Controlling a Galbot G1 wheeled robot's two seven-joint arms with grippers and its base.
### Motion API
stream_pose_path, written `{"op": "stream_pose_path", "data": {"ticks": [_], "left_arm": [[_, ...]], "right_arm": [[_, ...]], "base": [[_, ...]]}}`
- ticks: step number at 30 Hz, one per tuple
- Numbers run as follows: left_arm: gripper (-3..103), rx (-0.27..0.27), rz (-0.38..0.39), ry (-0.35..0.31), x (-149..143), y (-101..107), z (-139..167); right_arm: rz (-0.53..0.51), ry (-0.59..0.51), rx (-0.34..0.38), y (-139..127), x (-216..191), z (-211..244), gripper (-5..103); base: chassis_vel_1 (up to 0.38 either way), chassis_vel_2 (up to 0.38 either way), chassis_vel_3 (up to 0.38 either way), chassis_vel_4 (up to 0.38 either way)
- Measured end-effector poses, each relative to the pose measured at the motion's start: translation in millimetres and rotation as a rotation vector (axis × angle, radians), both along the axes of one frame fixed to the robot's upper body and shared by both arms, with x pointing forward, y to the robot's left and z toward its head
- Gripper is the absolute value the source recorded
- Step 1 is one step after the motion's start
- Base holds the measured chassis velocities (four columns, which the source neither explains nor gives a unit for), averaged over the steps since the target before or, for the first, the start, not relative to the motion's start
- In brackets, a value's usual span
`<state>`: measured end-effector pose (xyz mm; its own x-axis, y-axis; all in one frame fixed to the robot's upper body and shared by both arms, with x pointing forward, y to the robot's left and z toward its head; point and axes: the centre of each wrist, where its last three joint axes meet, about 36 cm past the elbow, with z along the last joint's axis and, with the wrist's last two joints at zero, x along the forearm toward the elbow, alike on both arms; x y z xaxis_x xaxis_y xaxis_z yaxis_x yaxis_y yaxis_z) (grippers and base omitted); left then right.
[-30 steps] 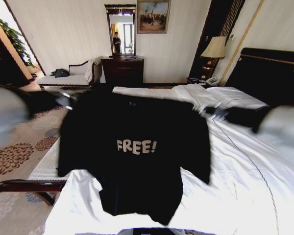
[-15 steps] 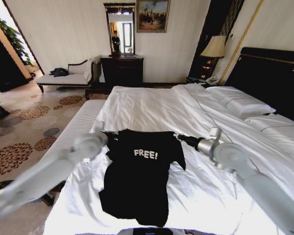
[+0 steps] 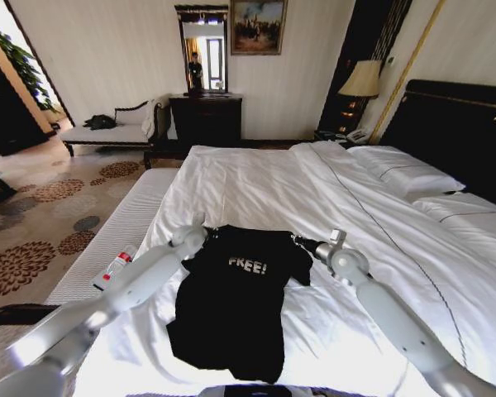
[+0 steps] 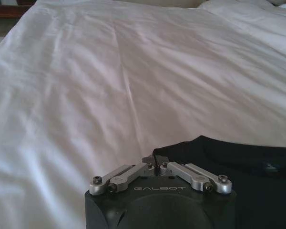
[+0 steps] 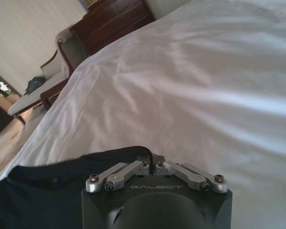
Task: Fold the clothes on the bed.
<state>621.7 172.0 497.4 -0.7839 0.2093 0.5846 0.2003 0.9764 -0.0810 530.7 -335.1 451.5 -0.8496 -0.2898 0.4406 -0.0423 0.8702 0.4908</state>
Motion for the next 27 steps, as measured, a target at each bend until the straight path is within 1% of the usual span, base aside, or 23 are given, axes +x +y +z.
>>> {"op": "stream_pose_path", "data": {"ticks": [1, 2, 4, 5, 7, 8, 11, 12, 13, 15, 16, 17, 20, 21, 22, 25, 27], "left_arm": [[0, 0.007, 0.016, -0.007, 15.7, 3.1, 3.6], [0, 0.010, 0.022, -0.010, 22.9, 4.0, 5.5], [0, 0.025, 0.050, -0.021, 51.7, 4.0, 11.9], [0, 0.025, 0.050, -0.021, 51.7, 4.0, 11.9], [0, 0.030, 0.061, -0.032, 71.8, -2.1, 20.2], [0, 0.030, 0.061, -0.032, 71.8, -2.1, 20.2], [0, 0.062, 0.046, -0.059, 97.9, -21.2, 29.7], [0, 0.062, 0.046, -0.059, 97.9, -21.2, 29.7], [0, 0.066, 0.042, -0.061, 101.0, -25.9, 30.2], [0, 0.072, 0.033, -0.065, 112.0, -43.1, 29.6], [0, 0.075, 0.033, -0.067, 115.3, -47.7, 28.0], [0, 0.075, 0.033, -0.067, 115.3, -47.7, 28.0], [0, 0.088, 0.039, -0.075, 126.6, -59.8, 20.5], [0, 0.091, 0.045, -0.078, 129.3, -60.7, 19.1], [0, 0.091, 0.045, -0.078, 129.3, -60.7, 19.1], [0, 0.092, 0.064, -0.075, 132.7, -56.7, 16.0], [0, 0.092, 0.067, -0.074, 133.1, -55.6, 15.3]], "right_arm": [[-0.011, -0.009, -0.005, -2.5, 10.7, 0.9, 1], [-0.016, -0.016, -0.008, -3.9, 16.1, 1.7, 1], [-0.038, -0.044, -0.018, -9.1, 38.9, 7.2, 1], [-0.038, -0.044, -0.018, -9.1, 38.9, 7.2, 1], [-0.046, -0.062, -0.029, -9.8, 54.6, 9.5, 1], [-0.046, -0.062, -0.029, -9.8, 54.6, 9.5, 1], [-0.051, -0.068, -0.059, -7.5, 76.8, 5.9, 1], [-0.051, -0.068, -0.059, -7.5, 76.8, 5.9, 1], [-0.053, -0.066, -0.063, -6.8, 80.0, 4.5, 1], [-0.064, -0.059, -0.086, -6.6, 92.9, -4.5, 1], [-0.067, -0.059, -0.097, -7.5, 97.7, -8.2, 1], [-0.067, -0.059, -0.097, -7.5, 97.7, -8.2, 1], [-0.078, -0.061, -0.118, -9.2, 115.0, -13.8, 1], [-0.077, -0.065, -0.123, -5.6, 123.4, -11.8, 1], [-0.077, -0.065, -0.123, -5.6, 123.4, -11.8, 1], [-0.066, -0.077, -0.110, 15.0, 141.2, 1.6, 1], [-0.064, -0.079, -0.107, 20.0, 144.8, 3.9, 1]], "base": [[0.000, 0.000, 0.000, 0.000], [0.000, 0.000, 0.000, 0.000], [0.000, 0.000, 0.000, 0.000], [0.000, 0.000, 0.000, 0.000], [0.000, 0.000, 0.000, 0.000], [0.000, 0.000, 0.000, 0.000], [0.000, 0.000, 0.000, 0.000], [0.000, 0.000, 0.000, 0.000], [0.000, 0.000, 0.000, 0.000], [0.000, 0.000, 0.000, 0.000], [0.000, 0.000, 0.000, 0.000], [0.000, 0.000, 0.000, 0.000], [0.000, 0.000, 0.000, 0.000], [0.000, 0.000, 0.000, 0.000], [0.000, 0.000, 0.000, 0.000], [0.000, 0.000, 0.000, 0.000], [0.000, 0.000, 0.000, 0.000]]}}
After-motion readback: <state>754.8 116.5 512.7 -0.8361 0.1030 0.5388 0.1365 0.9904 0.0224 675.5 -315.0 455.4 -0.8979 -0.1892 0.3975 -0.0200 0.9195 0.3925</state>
